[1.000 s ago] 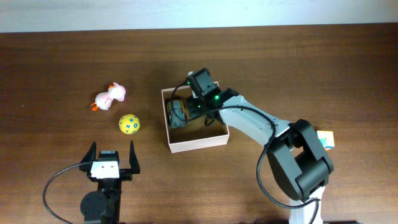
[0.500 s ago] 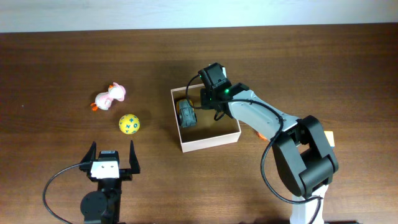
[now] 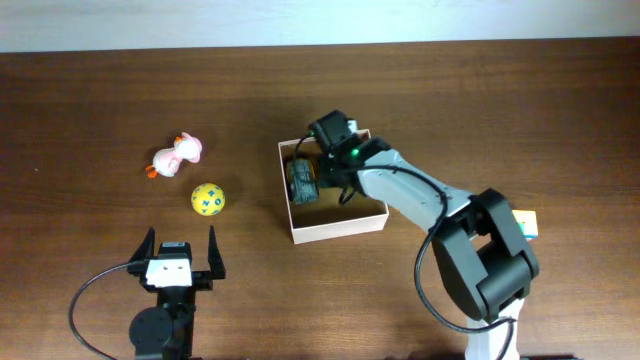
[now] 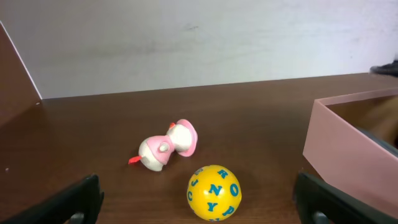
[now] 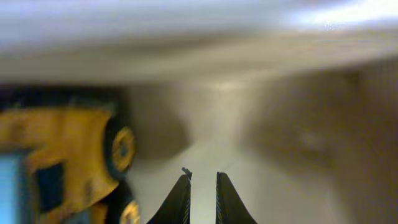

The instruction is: Pack container

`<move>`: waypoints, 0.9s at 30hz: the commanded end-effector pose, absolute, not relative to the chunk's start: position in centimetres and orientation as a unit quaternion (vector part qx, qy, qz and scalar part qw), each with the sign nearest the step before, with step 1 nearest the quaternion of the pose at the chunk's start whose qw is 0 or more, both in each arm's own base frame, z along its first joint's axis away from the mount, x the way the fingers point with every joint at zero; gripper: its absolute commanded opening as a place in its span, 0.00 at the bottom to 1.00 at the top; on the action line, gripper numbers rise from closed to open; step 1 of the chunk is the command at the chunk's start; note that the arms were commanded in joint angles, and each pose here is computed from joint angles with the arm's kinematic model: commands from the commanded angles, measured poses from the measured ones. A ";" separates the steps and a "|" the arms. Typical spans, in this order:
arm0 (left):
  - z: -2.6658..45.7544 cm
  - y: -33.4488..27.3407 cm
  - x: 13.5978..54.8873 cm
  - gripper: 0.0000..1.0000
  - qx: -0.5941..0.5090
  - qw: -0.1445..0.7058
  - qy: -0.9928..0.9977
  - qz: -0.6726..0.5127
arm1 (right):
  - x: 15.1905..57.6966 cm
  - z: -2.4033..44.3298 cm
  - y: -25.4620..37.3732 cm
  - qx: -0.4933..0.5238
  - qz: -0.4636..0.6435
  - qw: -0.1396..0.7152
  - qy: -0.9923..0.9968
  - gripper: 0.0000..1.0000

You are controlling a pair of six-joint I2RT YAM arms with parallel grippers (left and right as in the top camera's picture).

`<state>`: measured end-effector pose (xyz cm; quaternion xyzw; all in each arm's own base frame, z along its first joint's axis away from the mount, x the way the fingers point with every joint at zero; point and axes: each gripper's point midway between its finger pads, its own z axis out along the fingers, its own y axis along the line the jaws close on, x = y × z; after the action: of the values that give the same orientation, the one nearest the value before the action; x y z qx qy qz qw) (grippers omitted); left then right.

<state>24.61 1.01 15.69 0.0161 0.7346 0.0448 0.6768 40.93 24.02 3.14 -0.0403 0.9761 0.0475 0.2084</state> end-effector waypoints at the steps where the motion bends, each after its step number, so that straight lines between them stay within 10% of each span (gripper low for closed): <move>1: 15.6 1.0 24.6 0.99 0.023 0.677 0.734 0.049 | 39.3 2.6 25.5 -0.059 0.050 0.192 0.978 0.10; 27: 15.6 1.0 24.6 0.99 0.023 0.677 0.734 0.049 | 34.4 1.8 28.8 -0.110 0.078 0.126 0.983 0.08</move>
<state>24.61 1.00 15.69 0.0162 0.7346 0.0447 0.6768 34.85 27.82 1.97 -0.1037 0.9841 0.0659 0.1284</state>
